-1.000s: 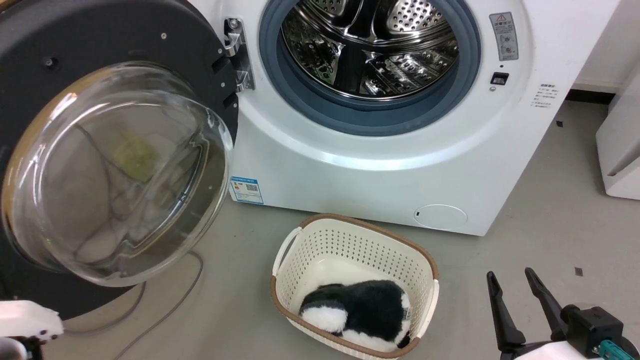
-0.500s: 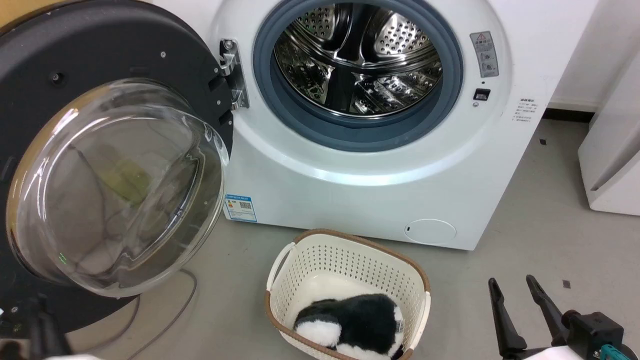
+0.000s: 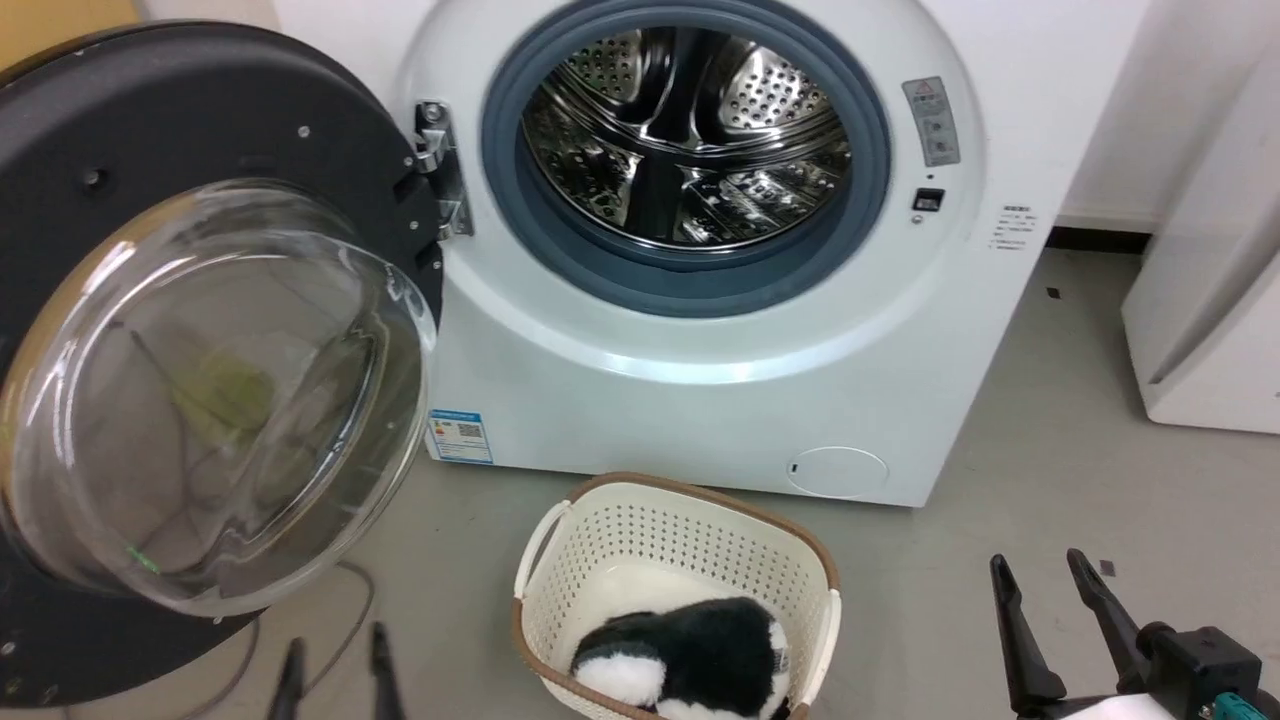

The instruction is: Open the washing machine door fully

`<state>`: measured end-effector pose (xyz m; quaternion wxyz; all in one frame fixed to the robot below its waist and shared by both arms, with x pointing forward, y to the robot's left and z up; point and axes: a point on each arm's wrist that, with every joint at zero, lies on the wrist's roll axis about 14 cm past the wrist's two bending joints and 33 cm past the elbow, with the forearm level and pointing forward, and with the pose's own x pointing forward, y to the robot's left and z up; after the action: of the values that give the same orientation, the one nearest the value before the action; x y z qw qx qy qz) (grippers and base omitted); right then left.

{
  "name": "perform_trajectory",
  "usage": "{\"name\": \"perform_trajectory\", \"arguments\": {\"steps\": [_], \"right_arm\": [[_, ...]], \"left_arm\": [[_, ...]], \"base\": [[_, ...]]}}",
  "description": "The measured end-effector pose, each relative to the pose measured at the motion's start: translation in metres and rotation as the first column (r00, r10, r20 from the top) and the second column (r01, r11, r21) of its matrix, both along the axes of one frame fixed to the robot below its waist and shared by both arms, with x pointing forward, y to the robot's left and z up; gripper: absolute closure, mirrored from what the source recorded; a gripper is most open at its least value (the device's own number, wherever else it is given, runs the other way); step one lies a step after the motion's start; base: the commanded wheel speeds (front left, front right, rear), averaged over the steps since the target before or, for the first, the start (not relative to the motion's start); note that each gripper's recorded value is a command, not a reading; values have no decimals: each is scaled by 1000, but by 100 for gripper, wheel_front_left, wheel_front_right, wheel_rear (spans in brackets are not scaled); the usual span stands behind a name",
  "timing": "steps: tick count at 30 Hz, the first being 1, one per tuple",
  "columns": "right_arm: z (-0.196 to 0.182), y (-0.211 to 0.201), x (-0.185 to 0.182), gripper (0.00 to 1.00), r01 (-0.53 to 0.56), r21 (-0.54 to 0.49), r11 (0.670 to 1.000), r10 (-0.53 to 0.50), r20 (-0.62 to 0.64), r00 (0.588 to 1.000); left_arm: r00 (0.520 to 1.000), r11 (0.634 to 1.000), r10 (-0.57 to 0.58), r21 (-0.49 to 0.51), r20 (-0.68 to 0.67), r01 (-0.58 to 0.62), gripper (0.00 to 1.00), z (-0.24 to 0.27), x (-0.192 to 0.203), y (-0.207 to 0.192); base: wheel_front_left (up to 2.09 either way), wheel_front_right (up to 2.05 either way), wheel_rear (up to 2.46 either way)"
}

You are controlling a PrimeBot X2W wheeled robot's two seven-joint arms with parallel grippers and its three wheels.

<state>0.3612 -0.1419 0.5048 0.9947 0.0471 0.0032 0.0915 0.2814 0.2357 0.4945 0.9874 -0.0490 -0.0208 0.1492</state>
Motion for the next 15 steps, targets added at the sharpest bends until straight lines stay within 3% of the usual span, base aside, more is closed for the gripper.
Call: {"name": "perform_trajectory", "arguments": {"steps": [8, 15], "right_arm": [[4, -16, -10, 0, 48, -36, 998, -47, 7, 999], [8, -36, -22, 0, 110, -64, 992, -110, 0, 994]], "left_arm": [[979, 980, -200, 2, 32, 200, 0, 9, 36, -64], [943, 943, -333, 4, -30, 333, 0, 2, 64, -98]], "base": [[0, 0, 0], [0, 0, 0]]}}
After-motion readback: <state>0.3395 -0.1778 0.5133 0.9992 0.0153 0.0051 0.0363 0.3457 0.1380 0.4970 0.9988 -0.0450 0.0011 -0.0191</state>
